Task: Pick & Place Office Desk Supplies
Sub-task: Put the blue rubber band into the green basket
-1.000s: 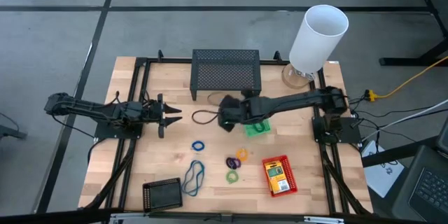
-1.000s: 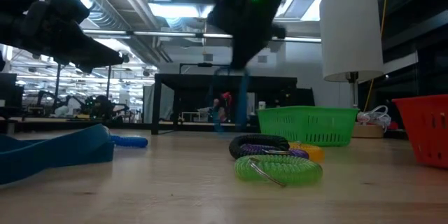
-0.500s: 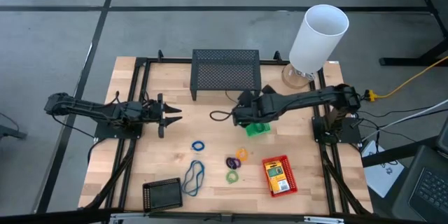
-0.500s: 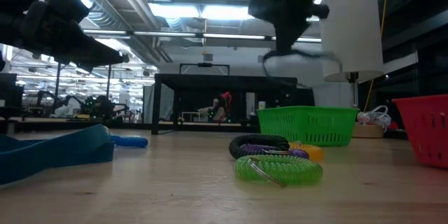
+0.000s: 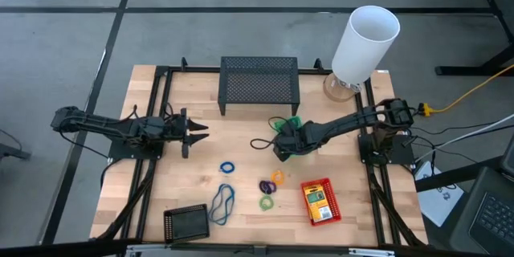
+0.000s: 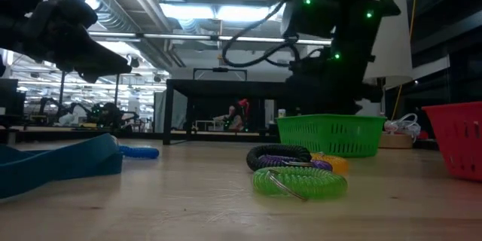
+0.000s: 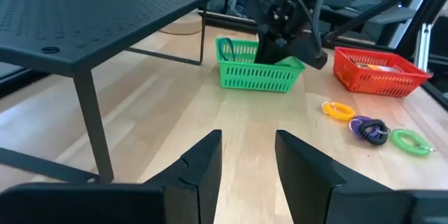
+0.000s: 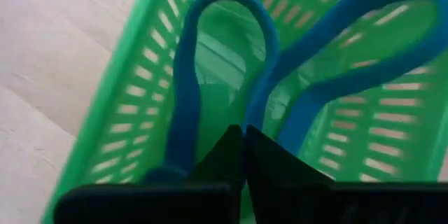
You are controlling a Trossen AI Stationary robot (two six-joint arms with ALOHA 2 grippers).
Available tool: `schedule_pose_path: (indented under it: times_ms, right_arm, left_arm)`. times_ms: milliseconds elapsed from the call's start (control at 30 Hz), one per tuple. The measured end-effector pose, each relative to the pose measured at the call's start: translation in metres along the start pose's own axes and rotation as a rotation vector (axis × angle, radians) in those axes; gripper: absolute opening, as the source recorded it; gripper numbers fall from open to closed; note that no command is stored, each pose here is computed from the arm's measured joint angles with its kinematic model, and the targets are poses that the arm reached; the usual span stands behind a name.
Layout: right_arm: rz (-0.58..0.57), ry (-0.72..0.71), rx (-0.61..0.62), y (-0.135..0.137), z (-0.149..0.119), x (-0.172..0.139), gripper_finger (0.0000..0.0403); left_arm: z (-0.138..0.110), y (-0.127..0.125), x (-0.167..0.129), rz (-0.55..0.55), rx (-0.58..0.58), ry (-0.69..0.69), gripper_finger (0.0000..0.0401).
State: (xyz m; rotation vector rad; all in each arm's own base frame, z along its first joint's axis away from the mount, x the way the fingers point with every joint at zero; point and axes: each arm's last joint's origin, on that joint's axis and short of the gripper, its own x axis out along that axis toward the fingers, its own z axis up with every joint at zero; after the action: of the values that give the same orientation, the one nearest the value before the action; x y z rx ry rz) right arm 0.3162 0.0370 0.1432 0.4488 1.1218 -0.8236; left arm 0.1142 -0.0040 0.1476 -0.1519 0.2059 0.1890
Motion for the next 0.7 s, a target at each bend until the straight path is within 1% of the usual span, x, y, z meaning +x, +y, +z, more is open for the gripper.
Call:
schedule_pose_path:
  times_ms: [67,167,233,333,433,533,700]
  right_arm:
    - [0.007,-0.02,-0.01,0.004,-0.001,-0.003,0.0035]
    - [0.014,-0.032,-0.059,0.01,0.003,-0.014,0.0082]
    - [0.024,-0.04,-0.088,0.015,0.01,-0.026,0.0119]
    - [-0.006,-0.042,-0.115,0.019,0.021,-0.047,0.0171]
    - [-0.03,-0.055,-0.125,0.022,0.032,-0.071,0.0209]
    - [-0.035,-0.065,-0.129,0.024,0.043,-0.094,0.0227]
    - [-0.054,-0.109,-0.097,0.022,0.057,-0.123,0.023]
  left_arm:
    - [0.0,0.0,0.0,-0.002,-0.004,0.0,0.0129]
    - [0.001,0.0,0.0,-0.004,-0.005,-0.006,0.0129]
    - [0.001,0.0,0.0,-0.006,-0.006,-0.008,0.013]
    - [0.001,0.0,0.0,-0.006,-0.006,-0.006,0.013]
    - [0.001,0.0,0.0,-0.006,-0.006,-0.006,0.013]
    - [0.001,0.0,0.0,-0.006,-0.006,-0.006,0.013]
    - [0.0,0.0,0.0,-0.004,-0.002,0.006,0.013]
